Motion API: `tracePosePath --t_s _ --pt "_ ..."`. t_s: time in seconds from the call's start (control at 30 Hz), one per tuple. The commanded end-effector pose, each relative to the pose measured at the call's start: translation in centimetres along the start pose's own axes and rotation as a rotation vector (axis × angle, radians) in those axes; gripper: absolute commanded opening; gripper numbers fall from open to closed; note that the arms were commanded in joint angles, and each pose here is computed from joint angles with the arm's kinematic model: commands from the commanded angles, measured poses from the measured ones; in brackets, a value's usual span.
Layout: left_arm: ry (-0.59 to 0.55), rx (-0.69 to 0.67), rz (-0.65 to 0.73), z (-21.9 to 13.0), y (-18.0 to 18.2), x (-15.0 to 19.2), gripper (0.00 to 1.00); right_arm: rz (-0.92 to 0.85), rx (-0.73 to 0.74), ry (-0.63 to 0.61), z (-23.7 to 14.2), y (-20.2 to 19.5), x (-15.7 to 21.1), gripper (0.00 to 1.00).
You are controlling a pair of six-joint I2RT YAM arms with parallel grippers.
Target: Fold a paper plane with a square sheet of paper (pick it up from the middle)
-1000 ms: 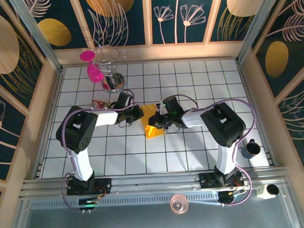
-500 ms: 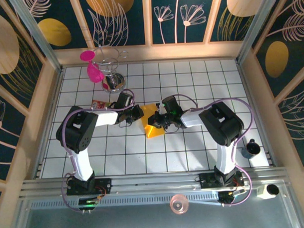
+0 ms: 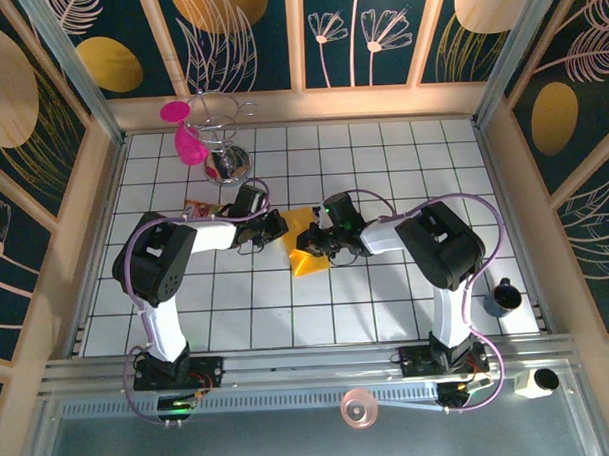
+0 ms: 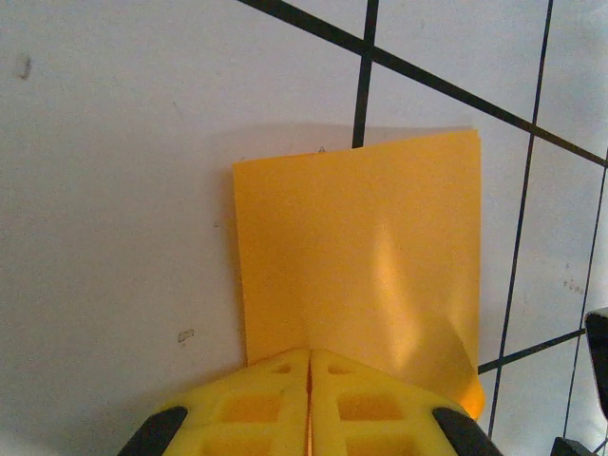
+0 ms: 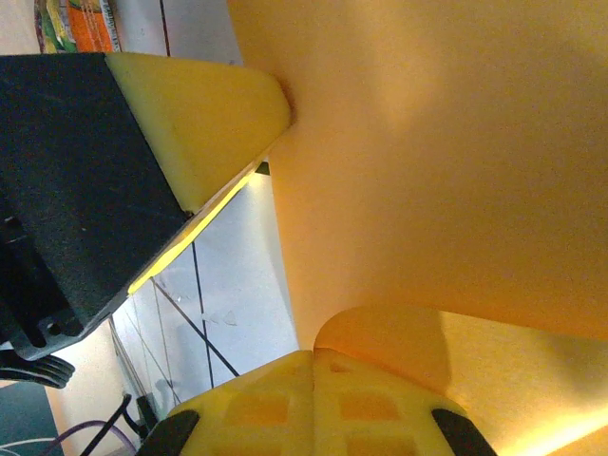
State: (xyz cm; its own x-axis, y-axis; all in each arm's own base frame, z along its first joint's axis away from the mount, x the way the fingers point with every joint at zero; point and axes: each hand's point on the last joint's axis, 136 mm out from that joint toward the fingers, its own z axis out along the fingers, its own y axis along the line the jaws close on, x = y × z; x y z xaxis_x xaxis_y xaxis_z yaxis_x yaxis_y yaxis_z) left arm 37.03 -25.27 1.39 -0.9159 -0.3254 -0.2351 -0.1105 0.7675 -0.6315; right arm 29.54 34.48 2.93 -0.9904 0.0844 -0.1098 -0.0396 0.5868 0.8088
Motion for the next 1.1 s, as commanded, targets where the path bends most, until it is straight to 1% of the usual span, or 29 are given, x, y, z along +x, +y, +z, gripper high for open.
tracePosePath --t_s 0.0,0.5,0.7,0.73,0.8,0.9,0.93,1.07 --pt "0.039 -0.034 -0.010 0.8 1.2 1.0 0.08 0.004 0.015 -0.020 0.5 -0.1 -0.6 0.00" --pt "0.035 -0.034 -0.006 0.6 1.0 0.8 0.08 0.013 0.041 0.006 0.8 -1.1 -0.1 0.00" --pt "0.031 -0.036 0.001 0.3 0.6 0.6 0.10 0.019 0.057 0.019 0.9 -1.6 0.1 0.00" --pt "0.004 -0.007 0.014 -0.1 -0.9 -0.6 0.11 0.020 0.058 0.020 0.9 -1.6 0.1 0.00" --pt "-0.024 0.010 0.022 -0.7 -2.0 -1.6 0.13 0.021 0.059 0.024 0.9 -1.7 0.2 0.00" --pt "-0.092 0.019 0.028 -2.3 -3.5 -3.3 0.17 0.020 0.057 0.030 1.0 -1.6 0.2 0.06" --pt "-0.119 0.014 0.023 -2.9 -3.8 -3.9 0.19 0.021 0.057 0.031 1.0 -1.6 0.2 0.10" --pt "-0.194 -0.027 0.000 -4.6 -3.4 -4.9 0.24 0.021 0.056 0.035 1.0 -1.6 0.1 0.24"
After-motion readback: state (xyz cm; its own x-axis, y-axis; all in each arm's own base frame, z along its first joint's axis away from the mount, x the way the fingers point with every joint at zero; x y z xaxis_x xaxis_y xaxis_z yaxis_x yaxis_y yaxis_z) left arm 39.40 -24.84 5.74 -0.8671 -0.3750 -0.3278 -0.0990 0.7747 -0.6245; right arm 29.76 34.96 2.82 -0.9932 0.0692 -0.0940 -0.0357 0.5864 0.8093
